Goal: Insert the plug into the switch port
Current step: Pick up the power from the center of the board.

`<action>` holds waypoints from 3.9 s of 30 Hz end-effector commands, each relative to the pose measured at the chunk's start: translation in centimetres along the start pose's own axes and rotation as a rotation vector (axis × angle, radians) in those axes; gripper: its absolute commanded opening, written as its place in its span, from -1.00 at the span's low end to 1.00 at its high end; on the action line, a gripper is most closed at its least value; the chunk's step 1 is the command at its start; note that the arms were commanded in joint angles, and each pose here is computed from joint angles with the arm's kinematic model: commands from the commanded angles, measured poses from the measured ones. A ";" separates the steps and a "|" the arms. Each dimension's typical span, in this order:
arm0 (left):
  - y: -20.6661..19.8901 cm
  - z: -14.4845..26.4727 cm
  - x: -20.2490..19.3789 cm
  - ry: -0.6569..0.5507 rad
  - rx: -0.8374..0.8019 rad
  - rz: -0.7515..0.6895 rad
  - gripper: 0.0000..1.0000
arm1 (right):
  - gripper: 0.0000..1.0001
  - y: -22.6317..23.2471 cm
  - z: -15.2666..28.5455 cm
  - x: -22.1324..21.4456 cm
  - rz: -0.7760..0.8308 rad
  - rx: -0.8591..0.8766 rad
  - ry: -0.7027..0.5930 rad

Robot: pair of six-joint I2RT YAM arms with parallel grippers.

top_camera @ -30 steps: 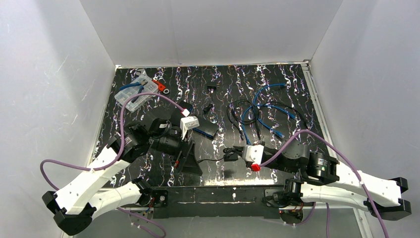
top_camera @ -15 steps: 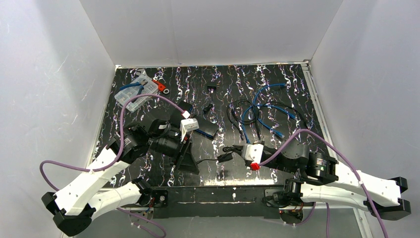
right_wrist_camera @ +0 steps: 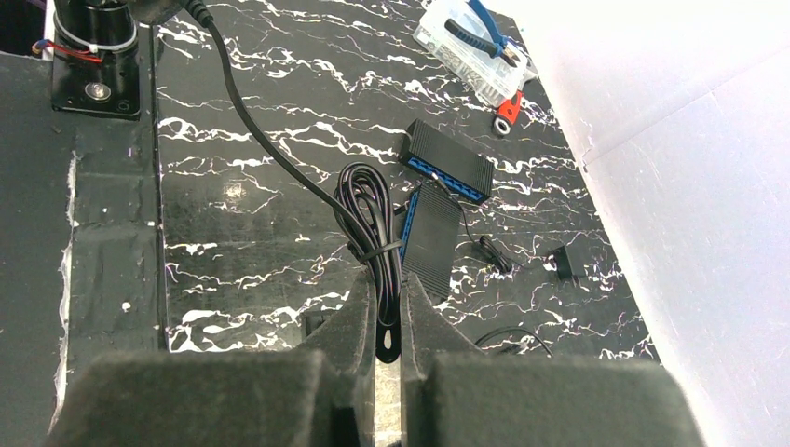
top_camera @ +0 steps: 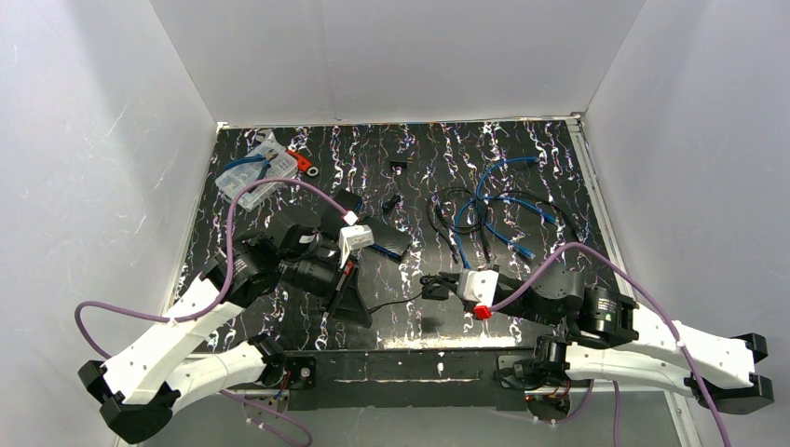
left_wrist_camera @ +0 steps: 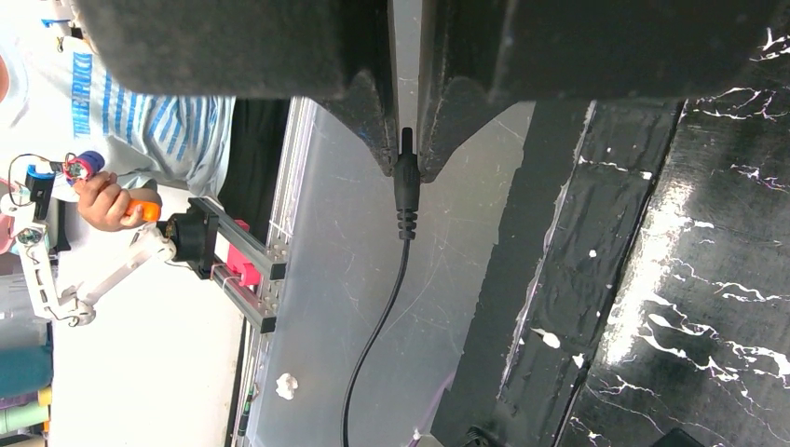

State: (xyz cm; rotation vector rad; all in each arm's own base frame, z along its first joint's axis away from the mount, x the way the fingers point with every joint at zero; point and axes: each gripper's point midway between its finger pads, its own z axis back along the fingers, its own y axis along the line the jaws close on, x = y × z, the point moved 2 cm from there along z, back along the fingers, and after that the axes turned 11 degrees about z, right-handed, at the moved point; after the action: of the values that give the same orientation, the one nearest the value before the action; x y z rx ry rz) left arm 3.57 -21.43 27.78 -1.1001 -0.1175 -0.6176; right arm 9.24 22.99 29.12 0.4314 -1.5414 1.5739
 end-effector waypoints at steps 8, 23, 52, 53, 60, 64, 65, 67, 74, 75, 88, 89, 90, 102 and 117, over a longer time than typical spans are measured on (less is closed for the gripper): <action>0.0 -0.8 0.0 0.037 -0.045 0.041 -1.00 | -0.90 2.0 -0.8 0.0 -0.047 0.078 -0.032; 1.5 -2.2 -1.0 0.110 -0.055 0.132 -1.00 | -0.51 5.9 -1.8 -2.1 -0.103 0.229 0.020; 3.4 -3.5 -1.6 0.177 -0.037 0.213 -1.00 | 0.04 4.8 -4.6 4.3 0.026 0.399 -0.143; 3.5 -3.6 -1.6 0.178 -0.035 0.215 -1.00 | 0.04 4.9 -4.9 4.4 0.029 0.406 -0.147; 3.7 -3.8 -1.6 0.183 -0.027 0.240 -1.00 | 0.01 5.4 -6.1 4.8 0.029 0.434 -0.155; 3.7 -3.8 -1.6 0.184 -0.024 0.252 -1.00 | -0.05 5.6 -6.5 5.0 0.031 0.439 -0.160; 3.8 -3.8 -1.6 0.185 -0.024 0.257 -1.00 | -0.07 5.7 -6.6 5.0 0.033 0.441 -0.162; 3.7 -3.9 -1.5 0.186 -0.024 0.259 -1.00 | -0.09 5.8 -6.9 5.0 0.033 0.444 -0.162; 3.7 -3.9 -1.5 0.182 -0.031 0.260 -1.00 | -0.17 6.7 -7.9 4.9 0.036 0.469 -0.147; 3.7 -3.9 -1.5 0.182 -0.031 0.260 -1.00 | -0.18 6.8 -8.0 4.8 0.037 0.471 -0.145; 3.7 -3.9 -1.6 0.187 -0.035 0.262 -1.00 | -0.39 7.4 -8.5 4.7 0.047 0.473 -0.142; 3.7 -3.9 -1.6 0.188 -0.036 0.263 -1.00 | -0.39 7.4 -8.6 4.7 0.047 0.474 -0.140; 3.6 -3.9 -1.6 0.187 -0.037 0.260 -1.00 | -0.39 7.4 -8.6 4.7 0.048 0.476 -0.139; 3.5 -3.8 -1.8 0.187 -0.046 0.257 -1.00 | -0.72 7.4 -9.0 4.6 0.048 0.467 -0.137; 4.5 -2.9 -0.2 0.032 0.100 0.156 0.37 | -0.97 7.1 -8.1 1.2 -0.042 0.349 0.004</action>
State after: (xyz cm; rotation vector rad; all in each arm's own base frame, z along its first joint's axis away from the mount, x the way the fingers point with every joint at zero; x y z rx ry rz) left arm 4.19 -22.76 22.00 -1.0226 0.1006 -0.4763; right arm 4.84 32.63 23.46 0.6800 -1.1897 1.9311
